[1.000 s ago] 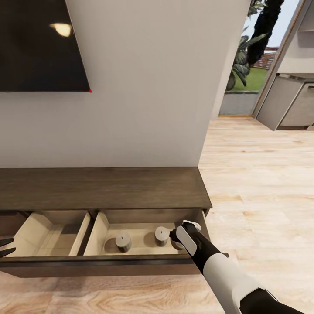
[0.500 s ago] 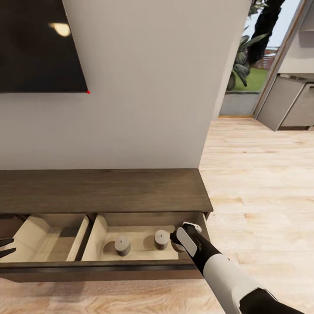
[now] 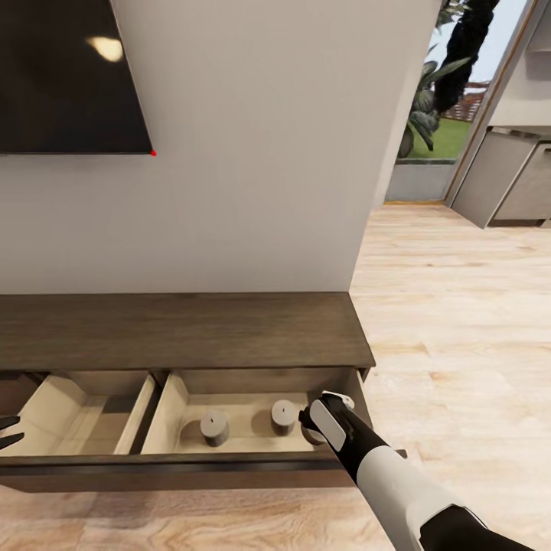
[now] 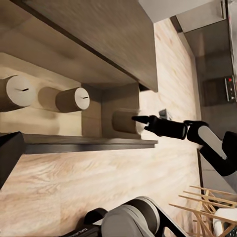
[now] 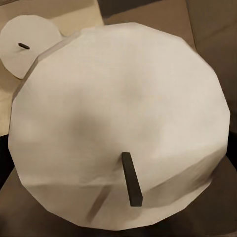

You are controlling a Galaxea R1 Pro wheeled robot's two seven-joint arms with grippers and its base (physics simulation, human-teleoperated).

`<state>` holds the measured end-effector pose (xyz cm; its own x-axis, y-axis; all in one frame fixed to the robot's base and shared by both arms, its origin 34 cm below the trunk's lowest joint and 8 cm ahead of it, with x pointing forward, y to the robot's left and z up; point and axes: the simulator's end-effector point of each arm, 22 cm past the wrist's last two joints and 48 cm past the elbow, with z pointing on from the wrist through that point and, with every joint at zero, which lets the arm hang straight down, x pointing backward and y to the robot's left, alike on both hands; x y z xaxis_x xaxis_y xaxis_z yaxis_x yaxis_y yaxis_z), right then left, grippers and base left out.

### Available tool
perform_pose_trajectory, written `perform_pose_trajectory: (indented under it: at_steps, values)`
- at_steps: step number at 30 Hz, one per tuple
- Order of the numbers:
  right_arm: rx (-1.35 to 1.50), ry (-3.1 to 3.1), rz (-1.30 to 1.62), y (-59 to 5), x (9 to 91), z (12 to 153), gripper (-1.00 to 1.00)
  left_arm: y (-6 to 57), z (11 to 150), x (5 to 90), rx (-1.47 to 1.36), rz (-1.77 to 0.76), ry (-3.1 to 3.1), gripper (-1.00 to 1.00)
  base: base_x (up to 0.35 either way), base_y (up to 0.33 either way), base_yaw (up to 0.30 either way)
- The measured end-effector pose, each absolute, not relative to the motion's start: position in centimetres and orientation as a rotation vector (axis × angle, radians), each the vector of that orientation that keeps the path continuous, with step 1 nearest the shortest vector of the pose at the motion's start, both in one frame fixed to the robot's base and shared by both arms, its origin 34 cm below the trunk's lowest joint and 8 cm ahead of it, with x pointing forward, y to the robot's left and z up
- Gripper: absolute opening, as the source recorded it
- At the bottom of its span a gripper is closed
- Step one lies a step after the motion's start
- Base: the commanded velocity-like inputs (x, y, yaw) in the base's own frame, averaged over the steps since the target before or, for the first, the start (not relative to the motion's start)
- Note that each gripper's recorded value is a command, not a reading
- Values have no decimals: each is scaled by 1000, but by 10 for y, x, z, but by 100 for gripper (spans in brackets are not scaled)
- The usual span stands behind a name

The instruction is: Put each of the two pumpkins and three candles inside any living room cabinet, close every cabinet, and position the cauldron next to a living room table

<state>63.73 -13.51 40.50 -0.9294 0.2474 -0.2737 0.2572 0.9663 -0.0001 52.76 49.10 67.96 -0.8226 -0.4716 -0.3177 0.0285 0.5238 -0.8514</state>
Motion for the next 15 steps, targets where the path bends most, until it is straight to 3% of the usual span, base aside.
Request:
perform_pose_trajectory:
  at_steps: [15]
  values:
    - [394,2806,-55,-137,644,405,-100,522,687,507,-396,-1190,2274,100,2,0,0]
